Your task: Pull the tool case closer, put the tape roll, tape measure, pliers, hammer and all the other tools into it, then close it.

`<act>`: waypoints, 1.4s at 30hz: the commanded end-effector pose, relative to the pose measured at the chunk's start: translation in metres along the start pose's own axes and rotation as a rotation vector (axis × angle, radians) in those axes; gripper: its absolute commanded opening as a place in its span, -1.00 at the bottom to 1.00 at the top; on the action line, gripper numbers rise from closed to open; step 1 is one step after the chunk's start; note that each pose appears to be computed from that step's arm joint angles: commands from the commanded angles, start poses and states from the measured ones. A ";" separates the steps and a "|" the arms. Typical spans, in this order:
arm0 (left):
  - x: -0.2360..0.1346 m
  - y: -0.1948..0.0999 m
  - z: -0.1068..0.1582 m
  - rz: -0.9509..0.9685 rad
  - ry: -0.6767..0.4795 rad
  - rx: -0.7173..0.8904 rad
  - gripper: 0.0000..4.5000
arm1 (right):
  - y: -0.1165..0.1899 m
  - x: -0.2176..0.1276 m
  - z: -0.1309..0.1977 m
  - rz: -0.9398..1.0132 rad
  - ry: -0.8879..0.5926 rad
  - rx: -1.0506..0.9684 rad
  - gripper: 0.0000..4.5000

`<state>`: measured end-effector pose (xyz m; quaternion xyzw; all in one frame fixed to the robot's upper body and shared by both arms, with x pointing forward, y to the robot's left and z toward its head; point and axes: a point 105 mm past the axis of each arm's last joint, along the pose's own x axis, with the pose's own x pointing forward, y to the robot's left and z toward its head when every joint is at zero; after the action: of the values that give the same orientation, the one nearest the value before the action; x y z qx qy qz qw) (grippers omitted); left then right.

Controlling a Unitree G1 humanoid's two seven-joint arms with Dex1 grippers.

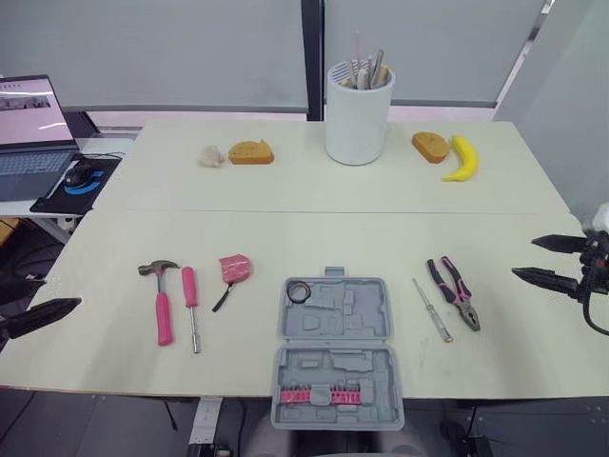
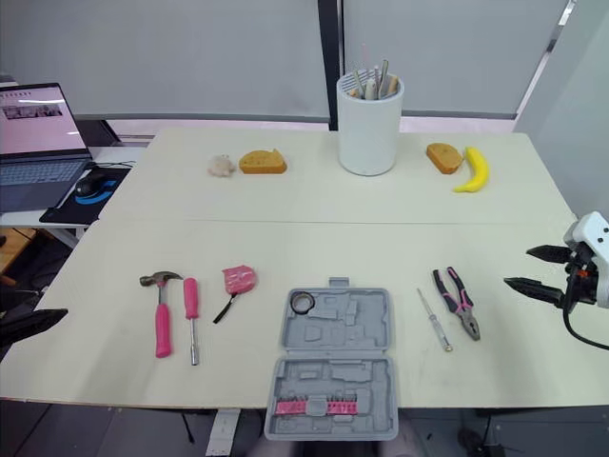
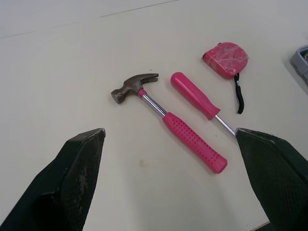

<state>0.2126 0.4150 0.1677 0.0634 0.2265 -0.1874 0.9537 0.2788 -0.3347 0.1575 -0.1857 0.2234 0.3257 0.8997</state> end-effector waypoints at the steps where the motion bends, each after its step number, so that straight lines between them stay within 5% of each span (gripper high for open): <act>1: -0.003 0.002 0.010 0.008 -0.014 0.038 1.00 | -0.009 -0.013 -0.002 -0.049 0.000 -0.023 0.99; 15: 0.011 -0.009 0.014 -0.014 -0.016 0.068 1.00 | -0.001 0.004 0.019 -0.054 -0.042 -0.084 0.99; 21: 0.023 -0.043 0.006 -0.076 -0.032 0.042 1.00 | 0.042 0.047 0.083 0.104 -0.267 -0.159 0.99; 31: 0.058 -0.106 -0.021 -0.177 -0.036 0.004 1.00 | 0.146 0.071 0.183 0.488 -0.565 -0.303 0.99; 42: 0.151 -0.158 -0.023 0.061 -0.223 0.081 1.00 | 0.168 0.089 0.189 0.481 -0.598 -0.292 0.99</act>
<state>0.2609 0.2279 0.0711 0.0565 0.1256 -0.2009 0.9699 0.2839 -0.0819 0.2250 -0.1399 -0.0344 0.5988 0.7878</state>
